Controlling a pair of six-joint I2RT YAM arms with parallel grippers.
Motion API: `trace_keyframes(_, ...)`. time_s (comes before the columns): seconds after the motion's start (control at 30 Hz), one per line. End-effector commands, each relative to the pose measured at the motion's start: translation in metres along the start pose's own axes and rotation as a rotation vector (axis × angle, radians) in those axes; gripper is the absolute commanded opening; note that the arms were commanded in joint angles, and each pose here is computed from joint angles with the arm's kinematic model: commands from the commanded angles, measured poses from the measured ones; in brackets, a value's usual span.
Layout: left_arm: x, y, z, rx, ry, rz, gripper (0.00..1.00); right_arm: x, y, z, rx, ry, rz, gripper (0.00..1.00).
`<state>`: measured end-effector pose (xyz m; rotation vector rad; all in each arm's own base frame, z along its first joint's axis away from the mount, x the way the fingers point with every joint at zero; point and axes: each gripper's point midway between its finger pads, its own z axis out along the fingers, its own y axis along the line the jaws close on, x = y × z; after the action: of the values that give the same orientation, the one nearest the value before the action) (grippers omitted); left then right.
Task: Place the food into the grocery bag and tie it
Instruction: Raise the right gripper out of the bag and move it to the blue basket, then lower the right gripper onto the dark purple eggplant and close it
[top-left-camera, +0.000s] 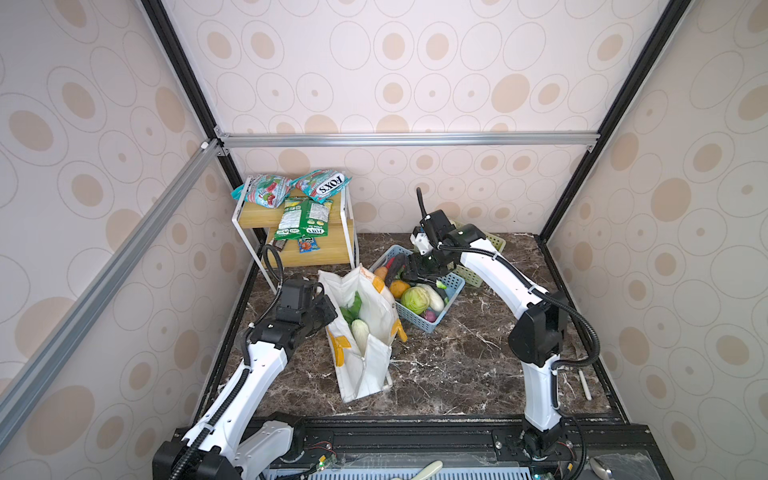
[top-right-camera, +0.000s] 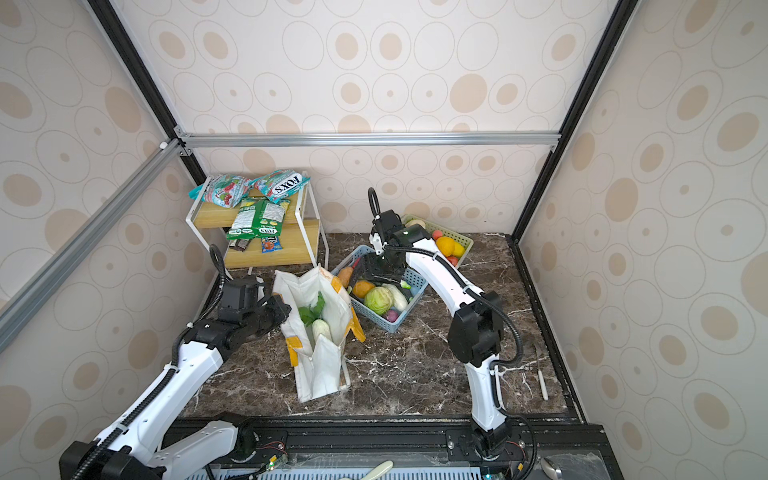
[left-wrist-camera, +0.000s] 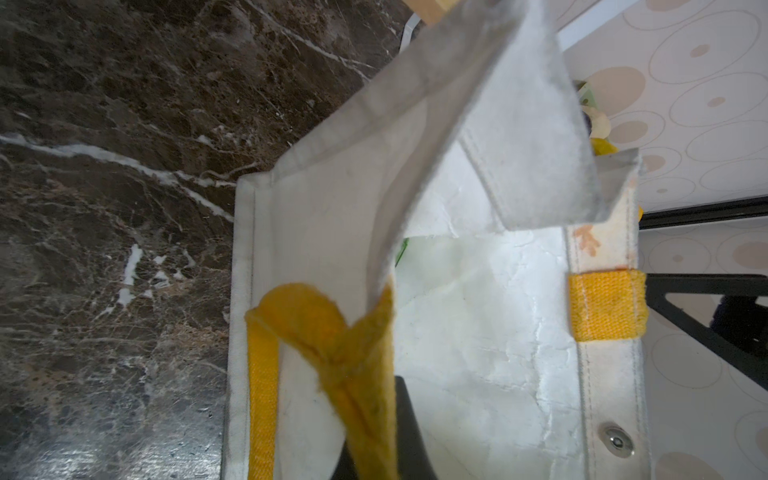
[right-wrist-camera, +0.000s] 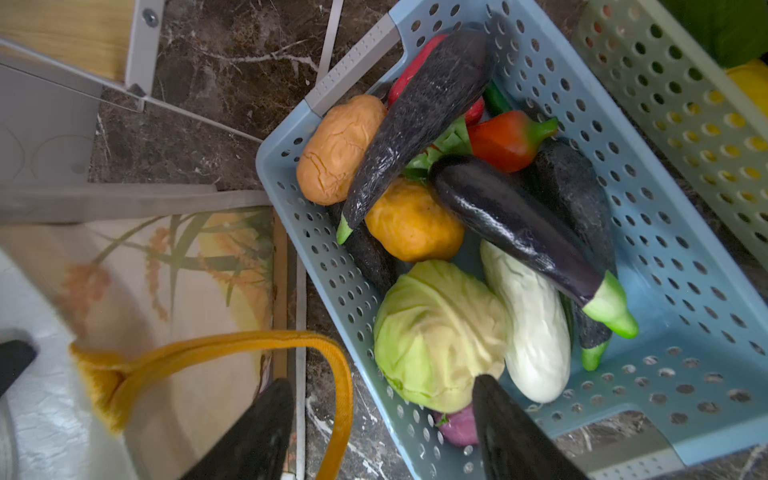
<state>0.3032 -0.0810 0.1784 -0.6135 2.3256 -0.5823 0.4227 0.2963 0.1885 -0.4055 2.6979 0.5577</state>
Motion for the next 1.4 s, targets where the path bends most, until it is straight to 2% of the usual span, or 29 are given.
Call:
trace_keyframes(0.0, -0.005, 0.001, -0.006, -0.03, -0.005, -0.017, 0.0, -0.01, 0.003, 0.006, -0.013, -0.002, 0.039, 0.69)
trace_keyframes(0.27, -0.007, -0.001, -0.003, -0.043, 0.013, 0.011, 0.0, -0.028, 0.003, 0.049, -0.065, -0.047, 0.284, 0.64)
trace_keyframes(0.43, -0.008, -0.004, -0.002, -0.036, 0.02, 0.029, 0.0, -0.036, 0.001, 0.072, -0.096, -0.084, 0.374, 0.62)
trace_keyframes(0.97, -0.008, -0.005, -0.001, -0.033, 0.026, 0.063, 0.0, -0.052, -0.009, 0.12, -0.088, -0.103, 0.438, 0.59)
trace_keyframes(1.37, -0.008, -0.005, -0.001, -0.029, 0.019, 0.058, 0.0, -0.062, -0.011, 0.134, -0.117, -0.152, 0.465, 0.52)
